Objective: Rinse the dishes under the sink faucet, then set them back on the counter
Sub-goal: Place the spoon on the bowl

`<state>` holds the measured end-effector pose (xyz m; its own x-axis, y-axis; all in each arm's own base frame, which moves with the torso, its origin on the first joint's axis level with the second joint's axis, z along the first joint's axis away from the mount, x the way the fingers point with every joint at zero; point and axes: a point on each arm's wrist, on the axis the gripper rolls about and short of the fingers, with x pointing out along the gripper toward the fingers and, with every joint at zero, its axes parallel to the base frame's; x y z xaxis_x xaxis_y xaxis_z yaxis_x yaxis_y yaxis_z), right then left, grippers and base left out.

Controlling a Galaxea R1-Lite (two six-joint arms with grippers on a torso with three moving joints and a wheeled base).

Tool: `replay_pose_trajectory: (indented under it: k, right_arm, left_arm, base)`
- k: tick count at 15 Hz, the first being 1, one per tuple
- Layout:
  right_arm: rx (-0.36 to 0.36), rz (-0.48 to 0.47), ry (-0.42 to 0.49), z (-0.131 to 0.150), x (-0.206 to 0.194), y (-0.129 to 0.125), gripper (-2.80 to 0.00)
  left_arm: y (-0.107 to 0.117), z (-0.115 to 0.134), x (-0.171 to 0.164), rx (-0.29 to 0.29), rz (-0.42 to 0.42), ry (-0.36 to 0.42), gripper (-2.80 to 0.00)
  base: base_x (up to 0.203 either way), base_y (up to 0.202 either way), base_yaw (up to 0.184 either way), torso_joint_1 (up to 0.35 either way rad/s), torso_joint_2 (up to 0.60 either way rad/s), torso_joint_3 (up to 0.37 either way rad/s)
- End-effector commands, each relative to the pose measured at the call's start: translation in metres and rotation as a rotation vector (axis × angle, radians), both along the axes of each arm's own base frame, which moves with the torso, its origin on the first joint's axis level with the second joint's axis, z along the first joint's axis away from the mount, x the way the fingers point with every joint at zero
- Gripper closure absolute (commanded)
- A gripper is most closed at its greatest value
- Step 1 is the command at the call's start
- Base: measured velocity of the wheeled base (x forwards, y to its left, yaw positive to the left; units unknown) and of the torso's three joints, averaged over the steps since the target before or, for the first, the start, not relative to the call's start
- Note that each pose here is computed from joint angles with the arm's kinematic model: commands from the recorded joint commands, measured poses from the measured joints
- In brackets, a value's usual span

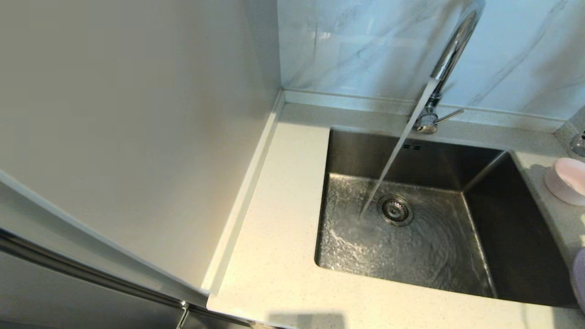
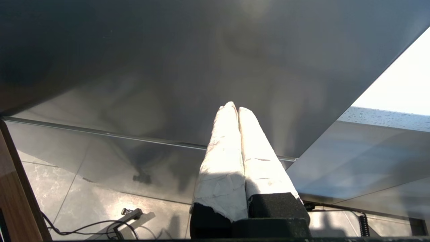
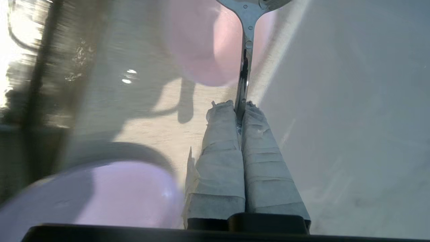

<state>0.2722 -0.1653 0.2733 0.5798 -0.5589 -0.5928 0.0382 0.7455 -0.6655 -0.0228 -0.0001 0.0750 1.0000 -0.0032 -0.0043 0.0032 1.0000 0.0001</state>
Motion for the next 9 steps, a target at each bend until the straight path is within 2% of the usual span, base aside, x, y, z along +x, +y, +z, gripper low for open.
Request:
replay_pose_trajectory:
  k: [1,7,9]
  right_arm:
    - [-0.014,-0.01,0.065,-0.013,0.007,-0.023,0.0]
    - [0.05,-0.022,0.055,-0.027,0.027,-0.019,0.0]
    - [0.089,-0.042,0.013,-0.029,0.034,-0.015,0.0]
  left_arm:
    - [0.0,0.0,0.0,0.0,0.0,0.0,0.0]
    - [0.0,0.0,0.0,0.0,0.0,0.0,0.0]
    - [0.0,0.0,0.0,0.0,0.0,0.0,0.0]
  base:
    - [0.0,0.0,0.0,0.0,0.0,0.0]
    - [0.0,0.0,0.0,0.0,0.0,0.0]
    - [0.0,0.0,0.0,0.0,0.0,0.0]
